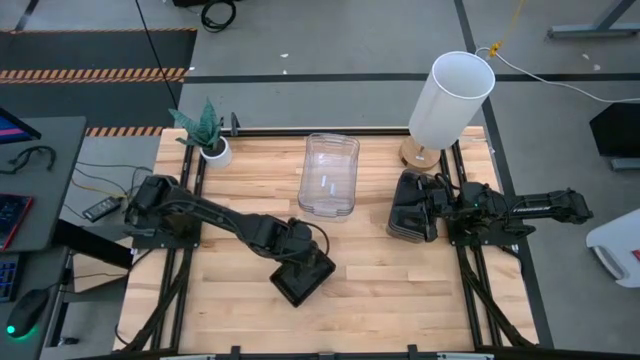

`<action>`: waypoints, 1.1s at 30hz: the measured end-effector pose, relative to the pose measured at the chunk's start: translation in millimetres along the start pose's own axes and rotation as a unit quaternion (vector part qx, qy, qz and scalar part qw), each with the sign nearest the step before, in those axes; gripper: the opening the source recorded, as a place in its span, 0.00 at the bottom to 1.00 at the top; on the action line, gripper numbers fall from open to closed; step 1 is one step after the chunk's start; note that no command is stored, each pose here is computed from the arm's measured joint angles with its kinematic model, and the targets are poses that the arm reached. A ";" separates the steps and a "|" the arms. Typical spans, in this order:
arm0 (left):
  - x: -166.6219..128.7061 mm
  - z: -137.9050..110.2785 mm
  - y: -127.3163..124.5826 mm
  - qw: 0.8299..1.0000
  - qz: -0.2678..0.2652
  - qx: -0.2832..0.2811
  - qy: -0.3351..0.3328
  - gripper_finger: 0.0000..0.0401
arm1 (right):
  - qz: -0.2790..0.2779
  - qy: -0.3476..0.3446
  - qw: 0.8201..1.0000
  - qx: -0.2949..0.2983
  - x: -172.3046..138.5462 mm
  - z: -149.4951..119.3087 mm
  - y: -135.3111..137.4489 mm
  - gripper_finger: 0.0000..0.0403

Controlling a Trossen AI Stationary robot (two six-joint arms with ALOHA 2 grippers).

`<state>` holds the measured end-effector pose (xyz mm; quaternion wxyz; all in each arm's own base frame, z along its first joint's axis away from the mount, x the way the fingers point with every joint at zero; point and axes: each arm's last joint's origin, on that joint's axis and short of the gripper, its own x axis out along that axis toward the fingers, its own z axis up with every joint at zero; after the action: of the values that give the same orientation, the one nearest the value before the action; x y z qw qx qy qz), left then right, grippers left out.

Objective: Stack baskets by color
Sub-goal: Stack the bottom black bin on the black bins, then return to Home Position

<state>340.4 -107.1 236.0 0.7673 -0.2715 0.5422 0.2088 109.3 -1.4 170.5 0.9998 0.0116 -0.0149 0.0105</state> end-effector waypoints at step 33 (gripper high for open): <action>25.5 -1.1 -5.3 0.986 0.018 0.163 0.010 0.45 | 0.000 -0.006 1.000 0.000 0.3 1.3 0.0 0.32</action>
<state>351.2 -111.1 212.6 0.7921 -0.1352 0.5812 0.1285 109.6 -1.5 171.8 0.9997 0.0114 -0.0209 0.0104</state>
